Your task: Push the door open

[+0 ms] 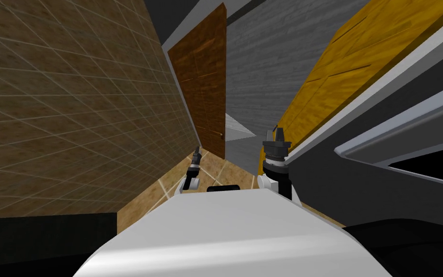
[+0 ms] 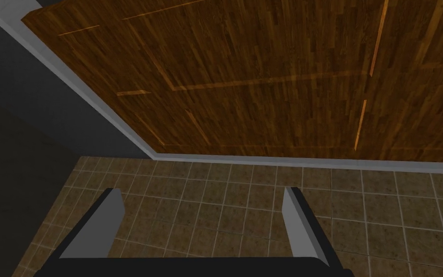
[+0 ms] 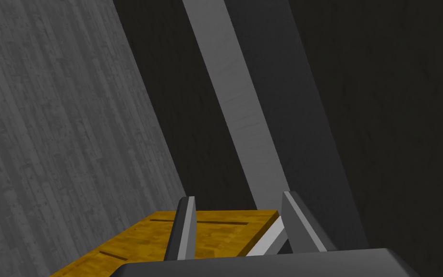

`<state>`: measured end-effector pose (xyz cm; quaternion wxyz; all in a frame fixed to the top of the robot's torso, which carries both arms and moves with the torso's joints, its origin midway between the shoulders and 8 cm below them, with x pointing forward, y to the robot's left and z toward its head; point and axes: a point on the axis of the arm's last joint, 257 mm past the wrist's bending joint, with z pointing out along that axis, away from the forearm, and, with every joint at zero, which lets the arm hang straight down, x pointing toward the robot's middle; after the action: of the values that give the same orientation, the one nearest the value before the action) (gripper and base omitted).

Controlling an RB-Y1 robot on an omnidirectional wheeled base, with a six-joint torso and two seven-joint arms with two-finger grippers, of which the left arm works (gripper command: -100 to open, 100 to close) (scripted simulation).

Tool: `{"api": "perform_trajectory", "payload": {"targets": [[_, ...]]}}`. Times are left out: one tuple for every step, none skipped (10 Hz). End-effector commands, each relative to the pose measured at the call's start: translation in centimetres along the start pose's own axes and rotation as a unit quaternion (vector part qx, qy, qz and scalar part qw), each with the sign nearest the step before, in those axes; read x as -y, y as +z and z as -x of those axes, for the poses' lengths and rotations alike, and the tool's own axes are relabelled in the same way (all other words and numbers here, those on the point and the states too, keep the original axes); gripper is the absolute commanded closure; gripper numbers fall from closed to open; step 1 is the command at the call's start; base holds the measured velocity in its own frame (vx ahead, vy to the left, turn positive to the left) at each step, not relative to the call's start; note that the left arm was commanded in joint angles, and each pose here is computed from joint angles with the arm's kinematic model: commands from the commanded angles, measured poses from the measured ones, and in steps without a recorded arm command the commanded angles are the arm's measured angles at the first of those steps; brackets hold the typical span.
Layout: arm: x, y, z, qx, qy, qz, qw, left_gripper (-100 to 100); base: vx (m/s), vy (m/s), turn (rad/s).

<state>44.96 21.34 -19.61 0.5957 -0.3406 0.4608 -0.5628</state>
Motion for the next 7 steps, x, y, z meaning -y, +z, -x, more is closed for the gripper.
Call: {"api": "perform_trajectory", "payload": {"targets": [[-1.1,-0.08,-0.6,-0.007,-0.005,0.008,0.9999,-100,0.094,0.029,-0.068],[-1.7,-0.14,-1.0,-0.012,-0.009,0.012,0.9998,-100,0.086,0.027,-0.071],[-2.3,-0.20,-1.4,-0.016,-0.012,0.017,0.9997,-100,0.093,0.026,-0.068],[-2.9,-0.27,-1.8,-0.020,-0.015,0.022,0.9994,-100,0.102,0.021,-0.075],[-3.5,-0.35,-2.3,-0.024,-0.018,0.026,0.9992,-100,0.117,0.033,-0.058],[-4.0,-0.43,-2.7,-0.029,-0.022,0.031,0.9989,-100,0.097,0.037,-0.066],[-4.6,-0.53,-3.1,-0.033,-0.025,0.036,0.9985,-100,0.087,0.023,-0.077]]}}
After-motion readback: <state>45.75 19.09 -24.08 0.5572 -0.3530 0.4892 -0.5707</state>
